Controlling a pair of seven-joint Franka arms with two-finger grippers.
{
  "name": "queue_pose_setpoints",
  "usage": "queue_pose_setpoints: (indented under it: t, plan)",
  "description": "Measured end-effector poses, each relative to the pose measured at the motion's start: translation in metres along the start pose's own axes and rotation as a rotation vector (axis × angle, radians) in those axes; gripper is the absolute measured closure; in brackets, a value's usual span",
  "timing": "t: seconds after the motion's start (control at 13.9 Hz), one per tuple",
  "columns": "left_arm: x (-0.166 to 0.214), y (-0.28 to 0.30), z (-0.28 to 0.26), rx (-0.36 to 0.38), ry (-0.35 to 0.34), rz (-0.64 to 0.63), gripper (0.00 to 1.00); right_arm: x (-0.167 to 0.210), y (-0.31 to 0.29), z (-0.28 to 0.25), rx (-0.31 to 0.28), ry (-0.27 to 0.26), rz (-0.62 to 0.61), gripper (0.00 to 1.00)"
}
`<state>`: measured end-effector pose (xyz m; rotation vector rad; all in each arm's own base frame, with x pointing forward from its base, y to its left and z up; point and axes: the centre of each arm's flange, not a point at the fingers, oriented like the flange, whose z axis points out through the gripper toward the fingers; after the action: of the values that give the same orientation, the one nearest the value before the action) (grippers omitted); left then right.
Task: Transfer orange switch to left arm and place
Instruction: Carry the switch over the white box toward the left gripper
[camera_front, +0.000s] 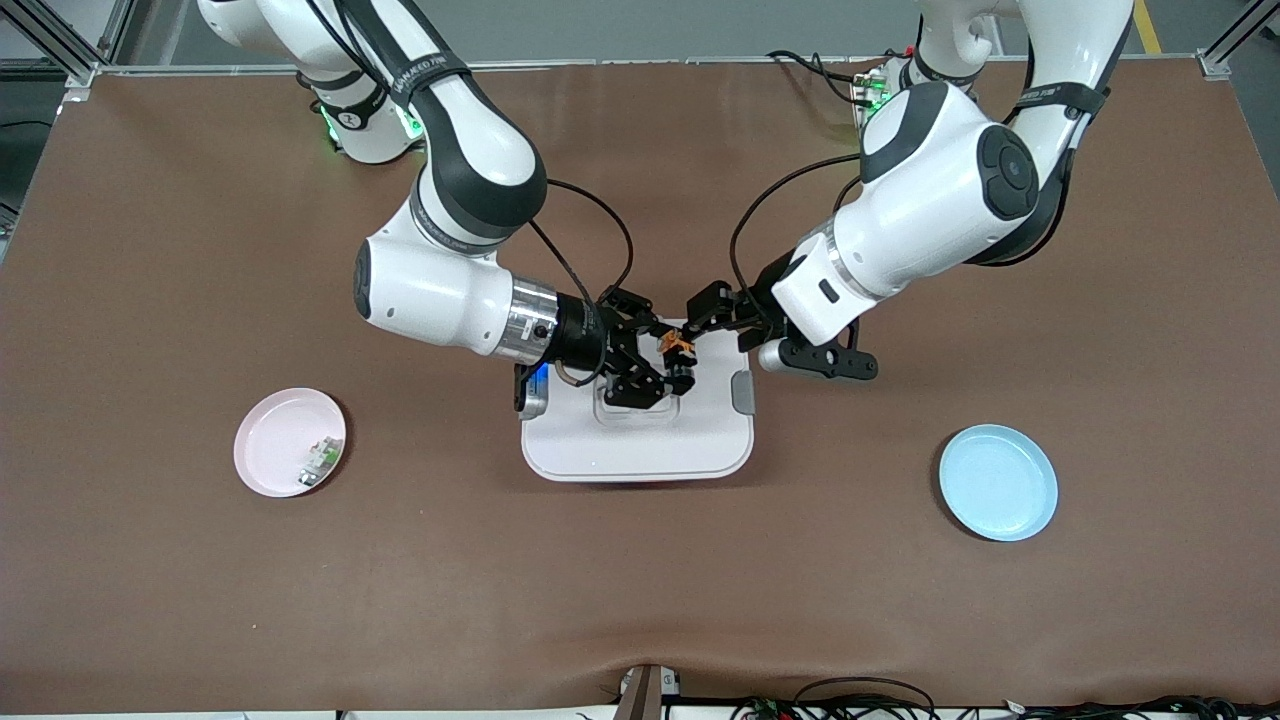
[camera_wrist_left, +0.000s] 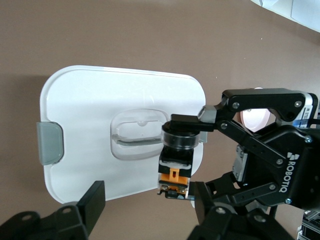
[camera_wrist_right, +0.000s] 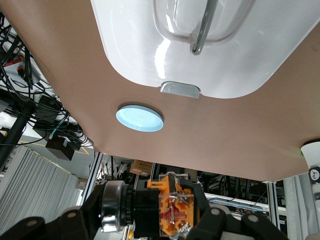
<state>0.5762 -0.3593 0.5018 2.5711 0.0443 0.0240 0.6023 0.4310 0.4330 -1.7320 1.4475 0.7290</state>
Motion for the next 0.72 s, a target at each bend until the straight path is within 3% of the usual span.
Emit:
queue_pose_setpoints:
  t: [0.72]
  plan:
    - [0.003, 0.010, 0.031, -0.048, 0.059, 0.027, 0.24, -0.001, 0.000, 0.000, 0.001, -0.001, 0.000, 0.28]
